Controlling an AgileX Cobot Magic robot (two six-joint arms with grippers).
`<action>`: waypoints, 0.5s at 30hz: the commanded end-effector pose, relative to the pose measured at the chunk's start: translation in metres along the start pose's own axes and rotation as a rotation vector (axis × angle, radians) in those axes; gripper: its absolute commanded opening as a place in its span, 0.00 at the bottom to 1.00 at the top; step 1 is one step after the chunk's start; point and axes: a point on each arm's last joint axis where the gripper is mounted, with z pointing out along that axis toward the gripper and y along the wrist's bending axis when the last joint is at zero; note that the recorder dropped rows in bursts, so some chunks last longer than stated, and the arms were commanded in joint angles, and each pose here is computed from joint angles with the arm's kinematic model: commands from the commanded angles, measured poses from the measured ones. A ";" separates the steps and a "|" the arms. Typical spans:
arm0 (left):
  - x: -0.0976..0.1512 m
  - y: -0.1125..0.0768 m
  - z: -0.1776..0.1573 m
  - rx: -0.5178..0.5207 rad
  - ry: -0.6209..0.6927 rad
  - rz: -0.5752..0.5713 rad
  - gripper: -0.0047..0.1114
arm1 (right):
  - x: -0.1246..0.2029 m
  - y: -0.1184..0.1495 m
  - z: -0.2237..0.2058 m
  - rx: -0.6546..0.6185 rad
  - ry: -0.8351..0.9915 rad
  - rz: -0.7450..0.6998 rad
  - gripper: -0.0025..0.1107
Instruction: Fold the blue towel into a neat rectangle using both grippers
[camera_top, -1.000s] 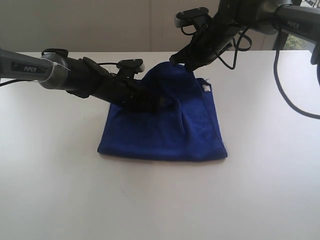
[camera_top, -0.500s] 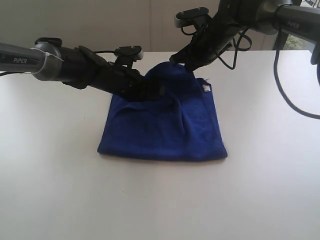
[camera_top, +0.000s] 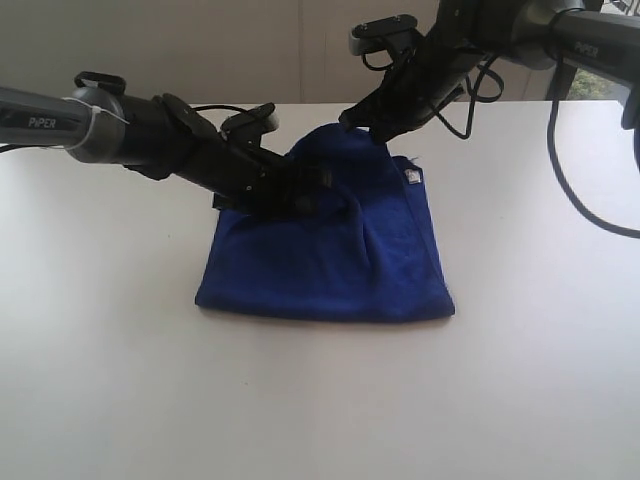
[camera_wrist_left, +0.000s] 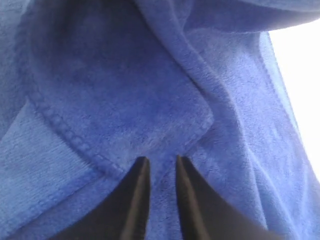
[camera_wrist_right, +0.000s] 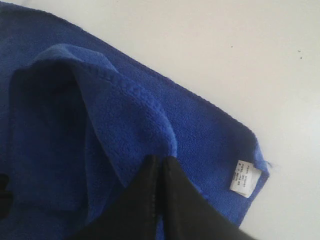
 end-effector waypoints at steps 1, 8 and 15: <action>0.006 0.004 0.008 -0.007 0.027 -0.025 0.37 | 0.000 -0.002 -0.002 -0.003 -0.001 0.003 0.02; 0.008 0.010 0.014 -0.031 0.016 -0.028 0.38 | 0.000 -0.002 -0.002 -0.003 0.001 0.003 0.02; 0.017 0.018 0.025 -0.038 0.050 -0.044 0.33 | 0.000 -0.002 -0.002 -0.003 0.001 0.003 0.02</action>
